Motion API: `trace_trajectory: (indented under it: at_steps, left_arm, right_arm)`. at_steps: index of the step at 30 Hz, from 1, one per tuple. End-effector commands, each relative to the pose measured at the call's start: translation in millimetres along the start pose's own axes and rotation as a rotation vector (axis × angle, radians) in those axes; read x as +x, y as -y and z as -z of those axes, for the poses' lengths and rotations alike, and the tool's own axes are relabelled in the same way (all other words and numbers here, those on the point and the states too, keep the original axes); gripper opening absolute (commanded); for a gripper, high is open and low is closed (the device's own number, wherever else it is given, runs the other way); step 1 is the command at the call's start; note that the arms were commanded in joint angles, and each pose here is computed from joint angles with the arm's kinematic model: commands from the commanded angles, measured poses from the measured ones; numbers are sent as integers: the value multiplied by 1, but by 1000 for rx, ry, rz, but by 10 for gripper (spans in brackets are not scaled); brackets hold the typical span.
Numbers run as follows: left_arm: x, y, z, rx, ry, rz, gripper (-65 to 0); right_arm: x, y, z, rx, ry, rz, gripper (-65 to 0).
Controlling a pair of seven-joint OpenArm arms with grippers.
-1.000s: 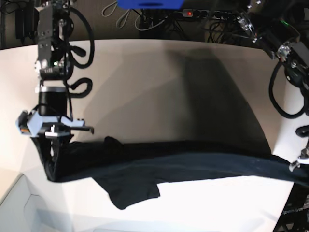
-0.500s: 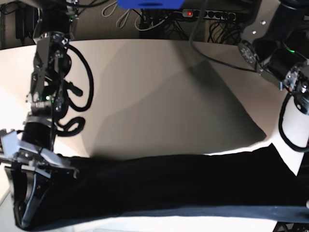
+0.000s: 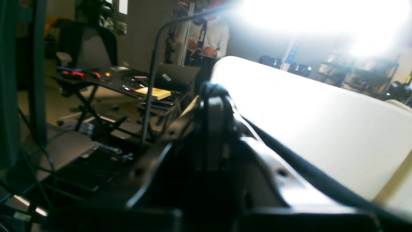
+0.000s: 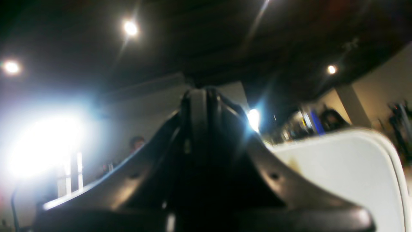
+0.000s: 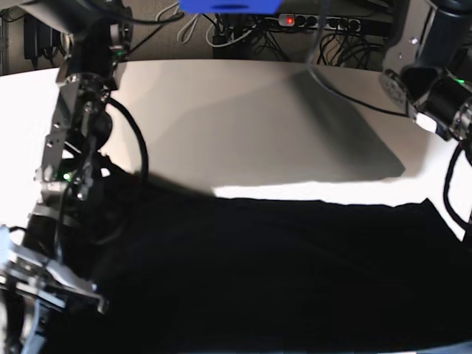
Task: Layout the t-shirt on the table in an organized manner, then fold the t-shirt properly
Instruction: 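Lift the shirt edge with both grippers and fold it over the body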
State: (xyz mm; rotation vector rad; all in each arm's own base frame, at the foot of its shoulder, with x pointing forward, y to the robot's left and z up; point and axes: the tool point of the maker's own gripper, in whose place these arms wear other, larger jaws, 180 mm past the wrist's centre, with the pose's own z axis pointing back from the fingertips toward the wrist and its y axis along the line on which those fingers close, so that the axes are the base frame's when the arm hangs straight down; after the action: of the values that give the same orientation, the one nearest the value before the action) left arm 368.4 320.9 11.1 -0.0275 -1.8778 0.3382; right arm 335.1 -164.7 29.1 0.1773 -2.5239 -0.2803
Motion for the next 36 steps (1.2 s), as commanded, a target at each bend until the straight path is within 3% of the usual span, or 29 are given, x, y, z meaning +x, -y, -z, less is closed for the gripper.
trace_trajectory:
  at_steps: [1,9,17,22,29,31,33,36]
  left_arm:
    - [2,-1,-2,-2,8,10,-650]
    - [-94,-11,-3,23,-233,-85,-650]
    - [-190,-24,29,69,-495,-195,-650]
    - [-210,-30,59,131,-553,-171,-650]
    - [-256,13,96,42,-537,-1,-642]
    - [-270,20,99,26,-546,41,-600]
    - [-281,28,105,10,-559,64,-508]
    - [-289,27,106,21,-574,53,-384]
  right_arm:
    - [2,-1,5,0,18,4,-650]
    - [-105,28,-16,-75,-256,-37,-650]
    - [-207,59,-34,-137,-499,-88,-650]
    - [-252,79,-33,-168,-609,-127,-650]
    - [-300,96,-29,-211,-745,-154,-650]
    - [-307,93,-29,-198,-768,-140,-650]
    - [-319,82,-28,-146,-802,-96,-644]
    - [-330,79,-36,-115,-850,-69,-548]
